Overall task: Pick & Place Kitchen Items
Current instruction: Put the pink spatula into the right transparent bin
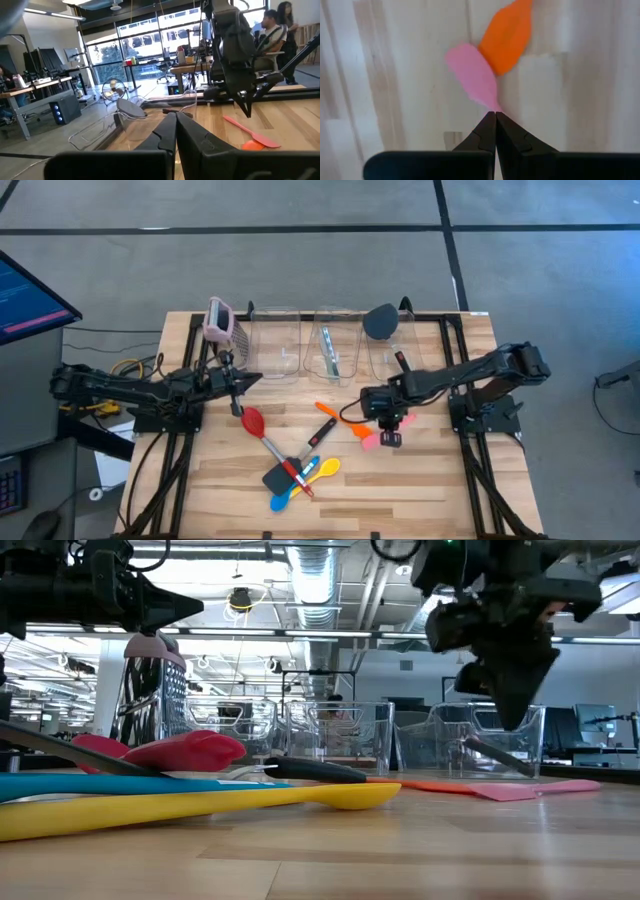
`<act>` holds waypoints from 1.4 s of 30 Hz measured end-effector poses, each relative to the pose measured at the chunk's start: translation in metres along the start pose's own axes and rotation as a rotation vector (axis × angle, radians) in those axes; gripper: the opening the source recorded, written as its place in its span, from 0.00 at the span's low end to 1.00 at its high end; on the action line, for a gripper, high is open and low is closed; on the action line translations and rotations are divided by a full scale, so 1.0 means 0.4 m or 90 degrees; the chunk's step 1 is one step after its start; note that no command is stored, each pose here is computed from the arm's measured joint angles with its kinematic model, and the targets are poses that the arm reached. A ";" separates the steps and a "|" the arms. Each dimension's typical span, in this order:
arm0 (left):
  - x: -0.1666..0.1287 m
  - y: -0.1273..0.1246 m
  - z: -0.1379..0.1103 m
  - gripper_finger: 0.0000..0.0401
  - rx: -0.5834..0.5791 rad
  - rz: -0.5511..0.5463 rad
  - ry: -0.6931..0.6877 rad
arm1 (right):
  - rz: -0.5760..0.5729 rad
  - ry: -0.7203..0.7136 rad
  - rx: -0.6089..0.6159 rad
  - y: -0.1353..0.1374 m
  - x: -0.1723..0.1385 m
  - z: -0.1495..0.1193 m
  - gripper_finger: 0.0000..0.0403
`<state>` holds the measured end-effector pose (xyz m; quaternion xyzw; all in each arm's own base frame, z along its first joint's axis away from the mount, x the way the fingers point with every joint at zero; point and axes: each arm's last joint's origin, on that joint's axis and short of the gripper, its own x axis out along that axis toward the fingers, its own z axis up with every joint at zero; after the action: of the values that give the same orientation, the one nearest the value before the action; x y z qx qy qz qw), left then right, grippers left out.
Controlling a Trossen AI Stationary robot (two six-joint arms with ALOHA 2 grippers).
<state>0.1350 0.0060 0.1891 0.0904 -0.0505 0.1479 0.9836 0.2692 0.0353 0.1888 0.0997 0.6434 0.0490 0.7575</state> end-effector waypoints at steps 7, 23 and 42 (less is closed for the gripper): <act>0.000 0.000 0.000 0.01 0.000 0.001 0.000 | 0.018 0.036 -0.040 -0.005 0.050 0.012 0.00; 0.000 0.000 0.000 0.01 0.000 0.001 -0.001 | 0.053 0.018 -0.021 -0.043 0.059 0.033 0.01; 0.000 0.000 0.000 0.01 0.000 0.001 -0.001 | -0.075 0.040 -0.110 0.039 0.077 0.003 0.26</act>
<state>0.1350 0.0060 0.1893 0.0902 -0.0516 0.1483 0.9835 0.2765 0.0567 0.1625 -0.0051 0.6651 0.0628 0.7441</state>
